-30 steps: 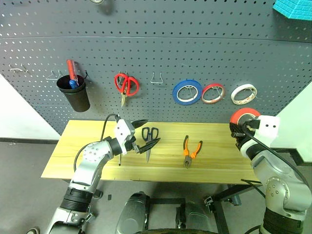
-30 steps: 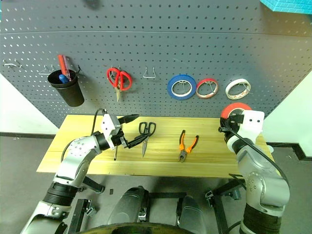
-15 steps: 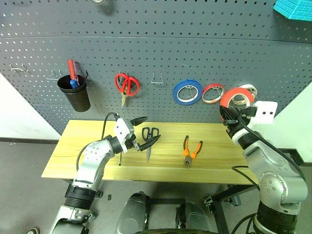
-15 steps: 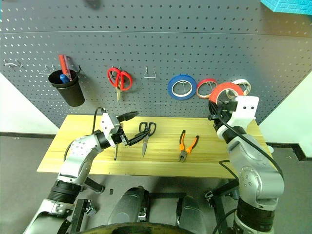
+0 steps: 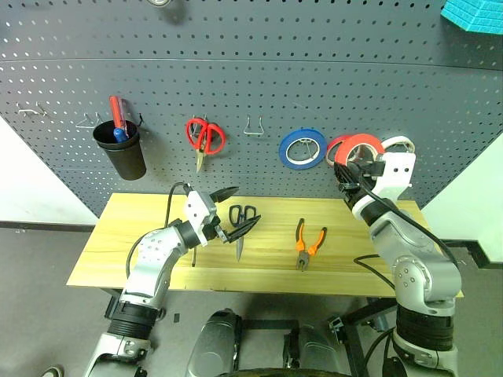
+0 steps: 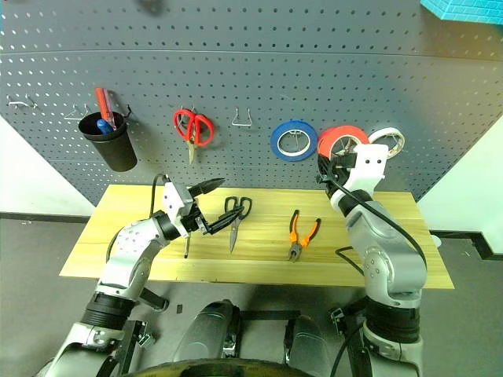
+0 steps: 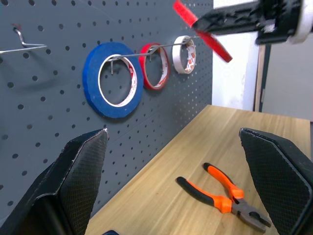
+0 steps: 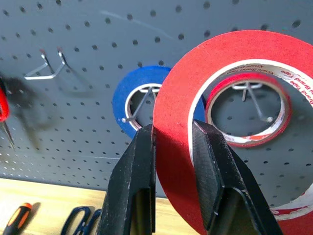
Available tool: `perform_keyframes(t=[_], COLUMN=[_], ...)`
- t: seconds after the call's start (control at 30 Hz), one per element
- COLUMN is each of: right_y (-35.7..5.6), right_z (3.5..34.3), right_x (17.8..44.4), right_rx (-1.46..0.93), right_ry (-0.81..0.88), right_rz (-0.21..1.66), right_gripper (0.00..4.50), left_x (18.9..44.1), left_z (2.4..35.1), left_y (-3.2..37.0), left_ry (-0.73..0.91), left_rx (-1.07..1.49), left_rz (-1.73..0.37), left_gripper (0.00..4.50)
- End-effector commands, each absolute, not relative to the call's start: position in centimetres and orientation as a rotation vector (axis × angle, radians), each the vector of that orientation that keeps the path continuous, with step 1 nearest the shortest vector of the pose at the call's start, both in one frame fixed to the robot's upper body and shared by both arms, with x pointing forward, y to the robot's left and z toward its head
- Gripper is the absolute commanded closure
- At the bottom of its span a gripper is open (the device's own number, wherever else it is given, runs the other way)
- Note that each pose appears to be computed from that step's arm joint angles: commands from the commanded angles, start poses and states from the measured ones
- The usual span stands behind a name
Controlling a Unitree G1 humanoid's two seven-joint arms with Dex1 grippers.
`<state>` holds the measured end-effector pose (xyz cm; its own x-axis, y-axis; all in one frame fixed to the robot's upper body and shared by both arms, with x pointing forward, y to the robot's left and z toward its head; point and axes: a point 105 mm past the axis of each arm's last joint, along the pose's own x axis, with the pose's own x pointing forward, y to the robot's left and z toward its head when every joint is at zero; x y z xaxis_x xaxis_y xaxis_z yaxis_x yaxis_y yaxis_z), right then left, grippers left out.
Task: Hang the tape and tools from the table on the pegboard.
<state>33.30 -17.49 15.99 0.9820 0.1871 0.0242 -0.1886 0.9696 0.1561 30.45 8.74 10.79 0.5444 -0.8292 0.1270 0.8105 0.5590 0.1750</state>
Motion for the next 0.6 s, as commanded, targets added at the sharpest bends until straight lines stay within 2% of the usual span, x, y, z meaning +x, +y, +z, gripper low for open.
perform_keyframes(t=[0.03,0.6], right_y=[-17.2,-17.4], right_z=[17.6,15.2], right_x=[33.7,37.3], right_rx=[0.152,0.168], right_ry=[-0.085,-0.051], right_rz=[0.205,0.211], right_gripper=[3.82,3.82], left_x=[30.4,30.4], left_z=[12.4,13.3], left_y=[9.0,9.0], left_ry=[-0.274,-0.31], left_rx=[0.103,0.084], left_rz=[-0.961,-0.945], left_gripper=[0.0,0.0])
